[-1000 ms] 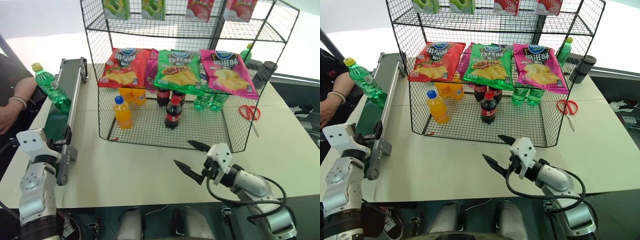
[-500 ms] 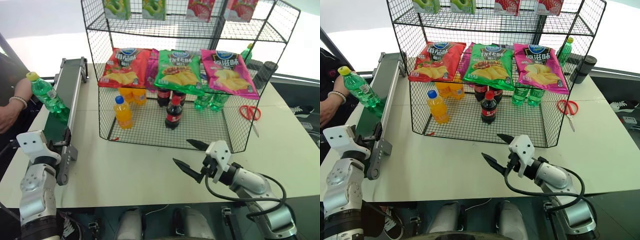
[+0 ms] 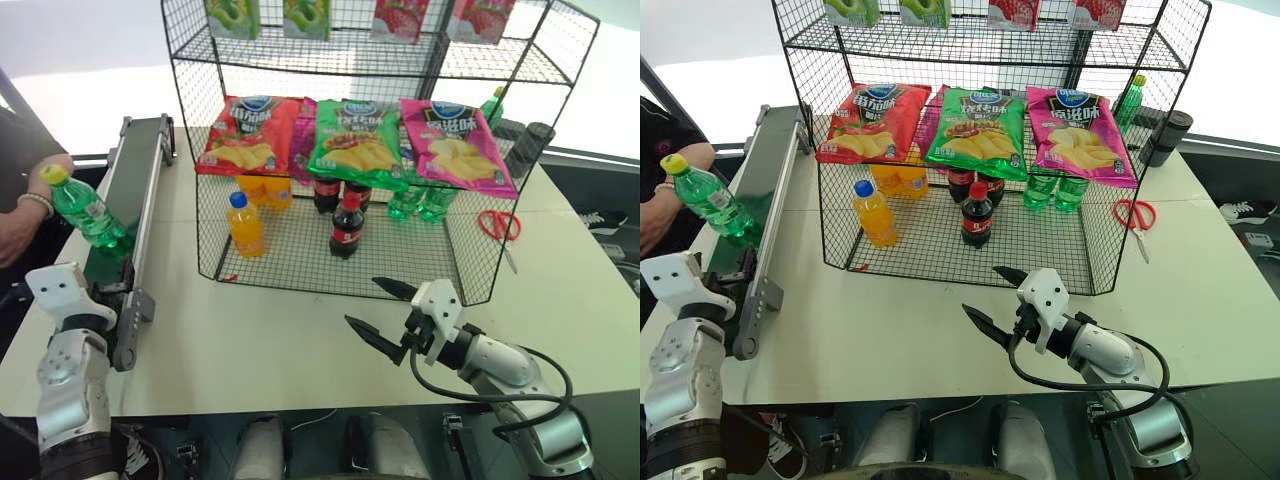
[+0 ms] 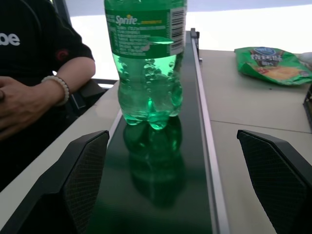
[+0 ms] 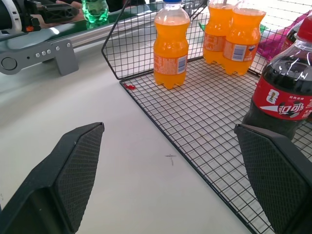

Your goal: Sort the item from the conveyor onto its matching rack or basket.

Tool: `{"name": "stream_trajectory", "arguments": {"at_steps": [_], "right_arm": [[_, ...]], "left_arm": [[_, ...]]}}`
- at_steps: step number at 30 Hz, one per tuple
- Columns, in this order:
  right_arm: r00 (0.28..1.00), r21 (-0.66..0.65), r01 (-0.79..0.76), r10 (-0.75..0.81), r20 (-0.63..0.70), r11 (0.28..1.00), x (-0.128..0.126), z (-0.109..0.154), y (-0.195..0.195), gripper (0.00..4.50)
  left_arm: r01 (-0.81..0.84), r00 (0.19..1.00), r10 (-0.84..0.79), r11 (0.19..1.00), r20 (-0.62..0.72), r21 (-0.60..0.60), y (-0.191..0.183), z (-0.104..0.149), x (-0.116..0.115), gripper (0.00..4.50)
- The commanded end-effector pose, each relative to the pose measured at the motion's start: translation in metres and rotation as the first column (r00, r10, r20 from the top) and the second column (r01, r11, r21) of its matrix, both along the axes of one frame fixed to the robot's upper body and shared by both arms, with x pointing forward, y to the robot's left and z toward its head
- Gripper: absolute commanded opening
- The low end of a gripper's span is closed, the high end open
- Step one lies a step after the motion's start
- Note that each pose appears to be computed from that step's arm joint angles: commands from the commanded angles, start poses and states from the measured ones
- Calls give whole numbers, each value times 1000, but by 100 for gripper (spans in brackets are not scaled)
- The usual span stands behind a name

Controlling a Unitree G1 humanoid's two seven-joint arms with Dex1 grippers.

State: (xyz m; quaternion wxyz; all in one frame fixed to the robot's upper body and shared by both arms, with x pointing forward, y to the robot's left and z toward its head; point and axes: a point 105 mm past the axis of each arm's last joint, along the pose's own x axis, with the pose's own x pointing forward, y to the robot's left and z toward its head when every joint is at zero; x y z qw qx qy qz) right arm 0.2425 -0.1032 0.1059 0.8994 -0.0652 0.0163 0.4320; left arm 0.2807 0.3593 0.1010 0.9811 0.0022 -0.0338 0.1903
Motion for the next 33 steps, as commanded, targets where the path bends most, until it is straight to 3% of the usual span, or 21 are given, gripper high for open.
{"name": "stream_trajectory", "arguments": {"at_steps": [1, 25, 28, 30, 33], "right_arm": [[999, 21, -15, 14, 47, 1000, -3, 13, 3, 446], [999, 17, -27, 26, 42, 1000, -5, 10, 3, 446], [999, 15, -28, 28, 41, 999, -6, 10, 3, 450], [999, 15, -30, 29, 41, 999, -6, 9, 3, 450], [999, 14, -32, 31, 39, 999, -6, 9, 2, 450]], "left_arm": [[-48, 998, 46, 998, 51, 36, 12, 16, -4, 450], [-62, 997, 61, 998, 54, 20, 13, 12, -6, 450], [-56, 997, 55, 998, 60, 11, 12, 11, -6, 371], [-50, 997, 50, 999, 61, 8, 11, 11, -6, 282], [-31, 997, 29, 999, 76, 14, 7, 14, -6, 266]]}}
